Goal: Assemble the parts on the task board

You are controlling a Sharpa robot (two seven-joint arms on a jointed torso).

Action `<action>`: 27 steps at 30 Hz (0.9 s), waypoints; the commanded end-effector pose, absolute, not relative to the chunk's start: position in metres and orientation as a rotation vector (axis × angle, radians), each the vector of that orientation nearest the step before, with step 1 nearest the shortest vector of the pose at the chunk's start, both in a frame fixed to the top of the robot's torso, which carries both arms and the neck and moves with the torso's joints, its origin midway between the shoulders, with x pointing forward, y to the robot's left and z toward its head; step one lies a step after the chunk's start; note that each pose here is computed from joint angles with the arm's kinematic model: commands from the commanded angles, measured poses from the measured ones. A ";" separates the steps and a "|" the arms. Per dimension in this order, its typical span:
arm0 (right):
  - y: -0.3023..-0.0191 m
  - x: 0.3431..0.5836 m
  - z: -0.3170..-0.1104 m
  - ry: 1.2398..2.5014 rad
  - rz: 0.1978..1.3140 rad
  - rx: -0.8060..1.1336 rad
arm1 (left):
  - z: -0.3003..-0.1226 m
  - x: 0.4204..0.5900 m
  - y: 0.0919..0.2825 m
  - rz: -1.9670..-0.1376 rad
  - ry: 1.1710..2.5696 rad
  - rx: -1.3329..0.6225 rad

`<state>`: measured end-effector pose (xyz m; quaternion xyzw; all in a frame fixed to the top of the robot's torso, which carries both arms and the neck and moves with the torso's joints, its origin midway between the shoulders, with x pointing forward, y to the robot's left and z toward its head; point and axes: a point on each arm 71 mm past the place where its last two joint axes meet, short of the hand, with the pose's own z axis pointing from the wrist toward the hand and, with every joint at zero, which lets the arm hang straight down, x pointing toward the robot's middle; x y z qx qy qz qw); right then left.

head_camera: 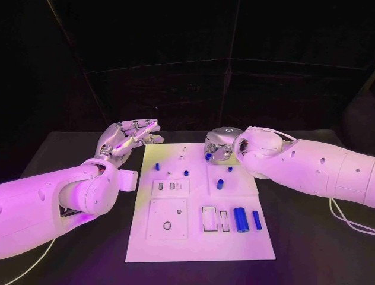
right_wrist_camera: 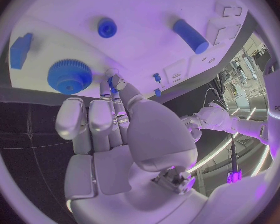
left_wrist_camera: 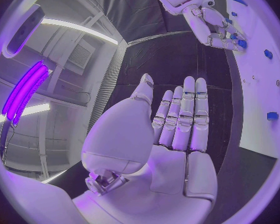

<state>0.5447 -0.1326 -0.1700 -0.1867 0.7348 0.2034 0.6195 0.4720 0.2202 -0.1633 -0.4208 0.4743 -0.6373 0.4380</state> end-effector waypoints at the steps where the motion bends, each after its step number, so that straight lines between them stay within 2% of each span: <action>1: -0.128 0.544 -0.159 1.579 0.516 -0.375 | -0.161 0.472 0.220 -1.600 1.179 -1.032; 12: -0.112 0.551 -0.156 1.531 0.530 -0.352 | -0.161 0.473 0.218 -1.605 1.182 -1.031; 27: -0.087 0.561 -0.158 1.539 0.536 -0.367 | -0.158 0.471 0.214 -1.620 1.185 -1.027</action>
